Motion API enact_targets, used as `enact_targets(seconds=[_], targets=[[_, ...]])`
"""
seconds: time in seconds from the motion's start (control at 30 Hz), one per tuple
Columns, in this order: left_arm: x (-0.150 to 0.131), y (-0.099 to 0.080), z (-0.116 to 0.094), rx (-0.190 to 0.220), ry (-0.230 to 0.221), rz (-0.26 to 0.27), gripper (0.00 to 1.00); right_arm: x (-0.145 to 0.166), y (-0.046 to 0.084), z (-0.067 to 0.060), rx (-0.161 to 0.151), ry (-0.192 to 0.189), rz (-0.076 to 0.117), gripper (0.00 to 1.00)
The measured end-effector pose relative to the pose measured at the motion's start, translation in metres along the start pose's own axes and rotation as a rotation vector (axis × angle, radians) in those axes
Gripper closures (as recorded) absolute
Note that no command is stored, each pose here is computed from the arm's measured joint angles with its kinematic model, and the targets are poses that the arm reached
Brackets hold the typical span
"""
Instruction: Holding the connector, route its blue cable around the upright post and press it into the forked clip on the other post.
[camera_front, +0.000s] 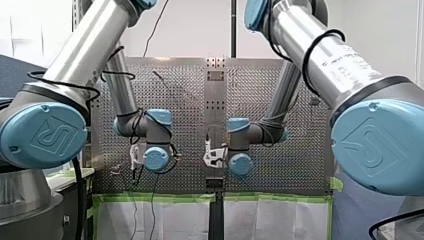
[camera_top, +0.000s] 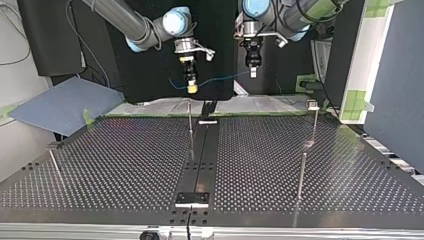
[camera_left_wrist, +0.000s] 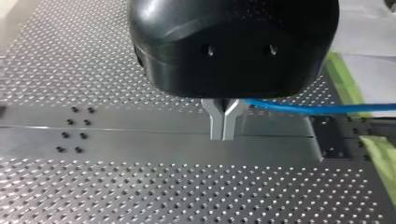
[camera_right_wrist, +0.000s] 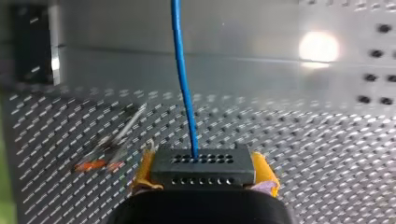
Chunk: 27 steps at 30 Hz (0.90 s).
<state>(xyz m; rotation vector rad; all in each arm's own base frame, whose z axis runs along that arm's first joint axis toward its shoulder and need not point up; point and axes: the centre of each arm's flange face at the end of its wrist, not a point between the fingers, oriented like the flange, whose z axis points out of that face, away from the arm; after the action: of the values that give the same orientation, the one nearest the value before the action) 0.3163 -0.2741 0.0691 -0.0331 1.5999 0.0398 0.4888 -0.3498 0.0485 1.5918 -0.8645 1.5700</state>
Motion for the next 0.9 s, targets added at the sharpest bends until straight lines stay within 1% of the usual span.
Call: enact_targets(seconds=[0.1, 0.2, 0.37, 0.5, 0.6, 0.7, 0.83, 0.9], targets=[[-0.009, 0.001, 0.002, -0.005, -0.001, -0.013, 1.00, 0.016, -0.004, 0.003, 0.022, 0.016, 0.020, 1.00], [-0.017, 0.004, 0.003, -0.013, -0.002, -0.034, 1.00, 0.032, -0.007, 0.007, 0.044, 0.039, 0.032, 1.00], [-0.033, 0.008, 0.010, -0.031, -0.021, -0.082, 1.00, 0.060, -0.013, 0.017, 0.081, 0.079, 0.039, 1.00], [-0.051, 0.008, 0.021, -0.044, -0.052, -0.129, 1.00, 0.091, -0.019, 0.027, 0.118, 0.116, 0.043, 1.00], [-0.064, 0.008, 0.030, -0.054, -0.071, -0.150, 1.00, 0.113, -0.022, 0.034, 0.140, 0.140, 0.045, 1.00], [-0.078, 0.008, 0.038, -0.070, -0.092, -0.168, 1.00, 0.135, -0.024, 0.040, 0.151, 0.164, 0.048, 1.00], [-0.100, 0.009, 0.051, -0.095, -0.122, -0.195, 1.00, 0.169, -0.026, 0.047, 0.155, 0.200, 0.053, 1.00], [-0.114, 0.011, 0.058, -0.115, -0.140, -0.214, 1.00, 0.189, -0.027, 0.050, 0.155, 0.220, 0.055, 1.00]])
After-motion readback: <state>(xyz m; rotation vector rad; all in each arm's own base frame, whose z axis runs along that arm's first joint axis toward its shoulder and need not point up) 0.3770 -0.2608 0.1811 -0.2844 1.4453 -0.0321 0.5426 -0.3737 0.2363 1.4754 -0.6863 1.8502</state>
